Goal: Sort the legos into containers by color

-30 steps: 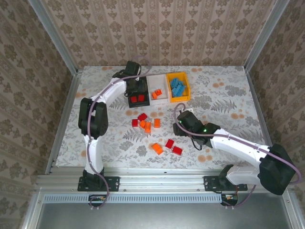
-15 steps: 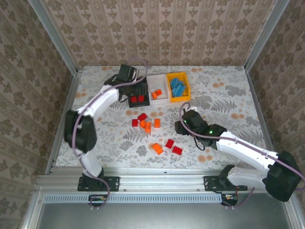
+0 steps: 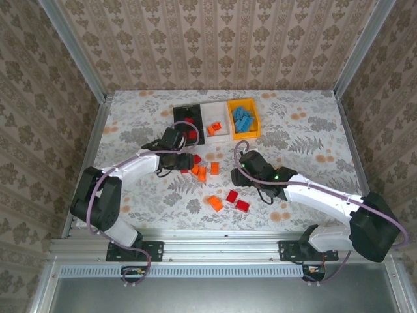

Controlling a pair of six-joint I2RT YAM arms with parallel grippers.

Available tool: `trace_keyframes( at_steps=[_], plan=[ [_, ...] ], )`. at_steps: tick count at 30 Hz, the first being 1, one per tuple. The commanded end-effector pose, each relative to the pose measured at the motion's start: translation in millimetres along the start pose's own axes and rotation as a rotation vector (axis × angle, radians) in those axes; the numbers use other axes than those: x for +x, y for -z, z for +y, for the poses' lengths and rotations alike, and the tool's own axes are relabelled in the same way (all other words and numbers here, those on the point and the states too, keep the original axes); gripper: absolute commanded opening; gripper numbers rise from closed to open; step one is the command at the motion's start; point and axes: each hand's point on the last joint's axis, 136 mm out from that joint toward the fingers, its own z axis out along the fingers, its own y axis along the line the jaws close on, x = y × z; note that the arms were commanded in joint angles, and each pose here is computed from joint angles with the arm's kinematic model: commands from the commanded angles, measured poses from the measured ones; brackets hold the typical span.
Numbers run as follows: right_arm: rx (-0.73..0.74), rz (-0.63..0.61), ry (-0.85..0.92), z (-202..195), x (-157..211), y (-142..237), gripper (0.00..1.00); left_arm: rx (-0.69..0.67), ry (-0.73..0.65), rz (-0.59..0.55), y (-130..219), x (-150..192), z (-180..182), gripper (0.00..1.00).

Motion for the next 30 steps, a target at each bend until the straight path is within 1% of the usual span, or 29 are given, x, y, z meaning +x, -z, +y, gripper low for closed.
trace_keyframes(
  at_steps=[1,7,16,23,30],
  plan=[
    [-0.022,-0.025,-0.010,7,-11,5,0.69,0.013,0.009,-0.025,-6,-6,-2,0.63],
    [-0.041,-0.030,-0.022,11,-12,12,0.69,-0.012,0.029,0.020,-24,3,3,0.60],
    [-0.045,-0.049,-0.031,11,-16,20,0.69,-0.035,0.048,0.038,-33,7,7,0.54],
    [-0.046,-0.047,-0.036,10,-14,20,0.69,-0.032,0.049,0.066,-40,22,9,0.53],
    [-0.044,-0.051,-0.036,8,-12,23,0.69,-0.026,0.052,0.076,-40,33,11,0.52]
  ],
)
